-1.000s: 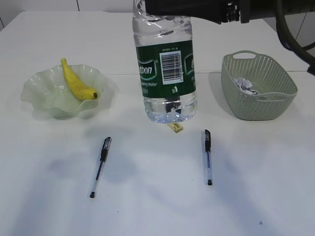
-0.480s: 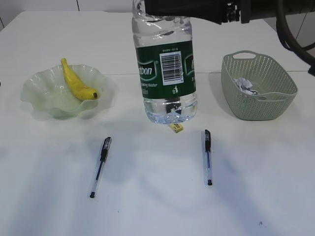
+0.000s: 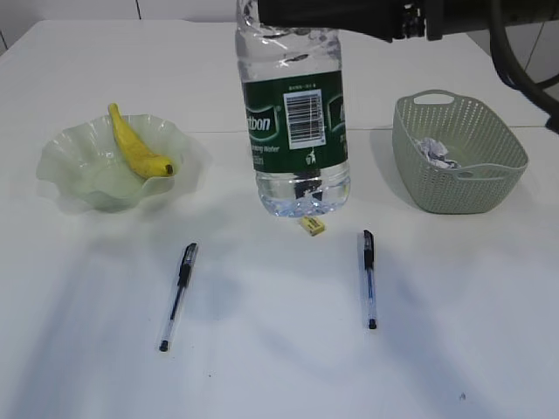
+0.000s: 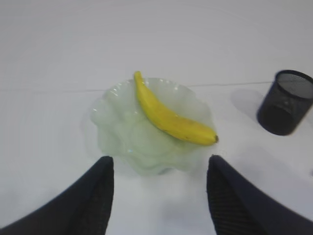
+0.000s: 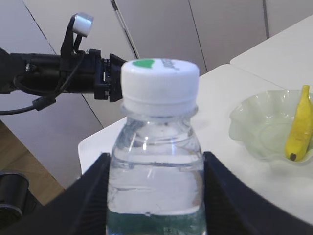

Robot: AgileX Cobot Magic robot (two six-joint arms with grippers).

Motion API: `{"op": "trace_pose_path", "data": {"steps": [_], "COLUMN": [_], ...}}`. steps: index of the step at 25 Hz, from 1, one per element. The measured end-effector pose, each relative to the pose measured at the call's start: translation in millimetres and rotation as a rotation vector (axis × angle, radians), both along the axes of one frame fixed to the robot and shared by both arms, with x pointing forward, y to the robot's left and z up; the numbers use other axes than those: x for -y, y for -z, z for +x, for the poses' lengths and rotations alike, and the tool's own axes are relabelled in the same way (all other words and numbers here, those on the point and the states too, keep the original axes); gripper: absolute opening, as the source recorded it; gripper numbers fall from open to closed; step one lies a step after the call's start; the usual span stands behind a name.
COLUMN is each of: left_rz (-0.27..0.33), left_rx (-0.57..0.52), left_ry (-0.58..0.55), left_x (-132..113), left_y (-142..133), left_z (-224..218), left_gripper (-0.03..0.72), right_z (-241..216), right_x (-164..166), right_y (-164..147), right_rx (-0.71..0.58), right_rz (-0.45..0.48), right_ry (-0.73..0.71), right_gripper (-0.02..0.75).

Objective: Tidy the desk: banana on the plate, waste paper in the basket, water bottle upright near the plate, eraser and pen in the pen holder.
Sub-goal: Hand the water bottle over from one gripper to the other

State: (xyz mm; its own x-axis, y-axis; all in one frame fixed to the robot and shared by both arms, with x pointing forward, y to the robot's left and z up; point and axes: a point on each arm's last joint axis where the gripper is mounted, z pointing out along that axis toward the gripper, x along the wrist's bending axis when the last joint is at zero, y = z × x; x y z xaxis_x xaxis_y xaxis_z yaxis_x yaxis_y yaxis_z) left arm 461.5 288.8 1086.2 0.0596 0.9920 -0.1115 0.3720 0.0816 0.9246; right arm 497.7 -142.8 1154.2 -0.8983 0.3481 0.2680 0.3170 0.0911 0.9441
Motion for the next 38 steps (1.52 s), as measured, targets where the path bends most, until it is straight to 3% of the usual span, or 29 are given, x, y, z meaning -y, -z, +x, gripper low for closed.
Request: {"op": "trace_pose_path", "data": {"steps": [4, 7, 13, 21, 25, 27, 32, 38], "left_rz": [0.030, 0.047, 0.056, 0.066, 0.005, 0.004, 0.056, 0.163], "left_rx": [0.124, 0.204, 0.283, 0.335, 0.374, 0.369, 0.342, 0.428], "left_ry": [-0.077, -0.073, 0.042, 0.294, 0.272, 0.251, 0.242, 0.278], "left_x": [0.0, 7.4, 37.2, 90.1, 94.8, 94.0, 92.5, 93.3], "left_y": [15.9, 14.2, 8.7, 7.3, 3.2, 9.0, 32.1, 48.0], "left_z": [-1.3, -1.3, -3.5, -19.4, -22.1, -20.1, -19.1, -20.7], "left_gripper": [0.425, 0.425, 0.425, 0.419, 0.407, 0.405, 0.402, 0.382], "right_z": [0.5, 0.7, 0.7, 2.4, 2.6, 2.8, 2.8, 3.3], "right_x": [0.2, 0.2, 0.2, 0.8, 0.9, 1.0, 1.0, 1.4], "right_y": [0.0, 0.0, 0.0, 0.0, 0.0, 0.0, -0.1, -0.1], "right_rx": [0.001, 0.001, 0.001, 0.005, 0.005, 0.005, 0.005, 0.005], "right_rz": [-0.001, -0.001, -0.001, -0.002, -0.002, -0.002, -0.001, -0.001], "right_ry": [0.006, 0.008, 0.008, 0.028, 0.030, 0.032, 0.032, 0.036], "right_gripper": [0.382, 0.382, 0.382, 0.382, 0.382, 0.382, 0.382, 0.382]}}
